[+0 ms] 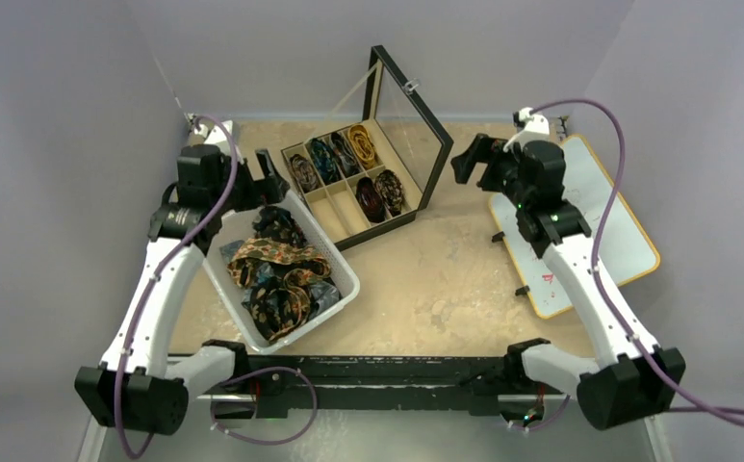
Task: Roll the ties
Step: Move the bin to the center of the board.
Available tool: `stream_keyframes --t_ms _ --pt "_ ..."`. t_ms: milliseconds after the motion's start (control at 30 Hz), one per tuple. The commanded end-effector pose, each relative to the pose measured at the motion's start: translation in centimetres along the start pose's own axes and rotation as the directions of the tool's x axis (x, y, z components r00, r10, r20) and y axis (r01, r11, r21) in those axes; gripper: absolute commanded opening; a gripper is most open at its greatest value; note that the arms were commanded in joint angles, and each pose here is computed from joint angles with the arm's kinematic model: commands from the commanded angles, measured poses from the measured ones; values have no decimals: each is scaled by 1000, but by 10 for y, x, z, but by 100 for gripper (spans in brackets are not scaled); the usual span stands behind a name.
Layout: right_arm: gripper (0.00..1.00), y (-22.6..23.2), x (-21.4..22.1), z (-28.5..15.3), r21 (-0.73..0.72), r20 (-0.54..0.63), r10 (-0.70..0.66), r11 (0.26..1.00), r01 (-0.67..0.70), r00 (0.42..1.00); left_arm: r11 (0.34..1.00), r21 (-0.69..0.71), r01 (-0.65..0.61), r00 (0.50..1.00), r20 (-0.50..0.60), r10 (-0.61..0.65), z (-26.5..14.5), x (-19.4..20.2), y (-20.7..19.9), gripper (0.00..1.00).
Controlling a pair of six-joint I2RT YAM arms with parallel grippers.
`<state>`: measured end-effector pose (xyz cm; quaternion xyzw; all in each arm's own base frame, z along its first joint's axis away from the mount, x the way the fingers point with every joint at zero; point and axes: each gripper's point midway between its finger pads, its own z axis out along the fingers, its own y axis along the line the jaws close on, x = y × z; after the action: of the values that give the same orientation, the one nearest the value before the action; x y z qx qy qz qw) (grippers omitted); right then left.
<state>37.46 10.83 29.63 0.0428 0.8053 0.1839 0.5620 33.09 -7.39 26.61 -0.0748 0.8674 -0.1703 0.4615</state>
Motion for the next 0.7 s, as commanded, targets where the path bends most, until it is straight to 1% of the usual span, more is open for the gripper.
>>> stream_keyframes --t_ms 0,100,200,267,300,367,433,467,533,600,667 --pt "99 20 8 -27 -139 33 2 990 3 999 998 53 -37 993 117 31 -14 -3 -11 100" --pt "99 22 24 -41 -177 21 -2 984 6 1000 996 75 -52 989 143 41 -23 8 -14 100" --pt "99 25 38 -52 -216 0 -5 976 4 1000 989 131 -63 990 132 46 -32 22 -21 100" --pt "99 28 49 -58 -249 -21 -4 969 -1 1000 996 75 48 995 82 -55 -36 36 -12 100" --pt "99 31 56 -61 -271 -36 -3 963 -7 999 995 70 75 995 61 -79 -37 42 -11 100" --pt "99 40 71 -68 -340 -75 -8 940 -18 997 993 110 52 998 22 -55 -39 53 -17 100" --pt "99 51 88 -73 -401 -123 -13 916 -38 992 989 118 93 996 -26 -91 -37 65 -18 100" --pt "99 60 100 -76 -438 -150 -29 898 -40 988 987 78 142 988 -71 -136 -34 76 -13 100" --pt "99 73 121 -80 -479 -198 -55 877 -47 979 968 -38 246 956 -152 -249 -28 99 1 100" --pt "99 87 143 -85 -519 -246 -89 853 -54 965 938 -154 311 913 -227 -339 -21 126 15 100" --pt "99 102 163 -88 -552 -282 -124 832 -55 951 906 -247 342 878 -258 -402 -16 142 26 100"
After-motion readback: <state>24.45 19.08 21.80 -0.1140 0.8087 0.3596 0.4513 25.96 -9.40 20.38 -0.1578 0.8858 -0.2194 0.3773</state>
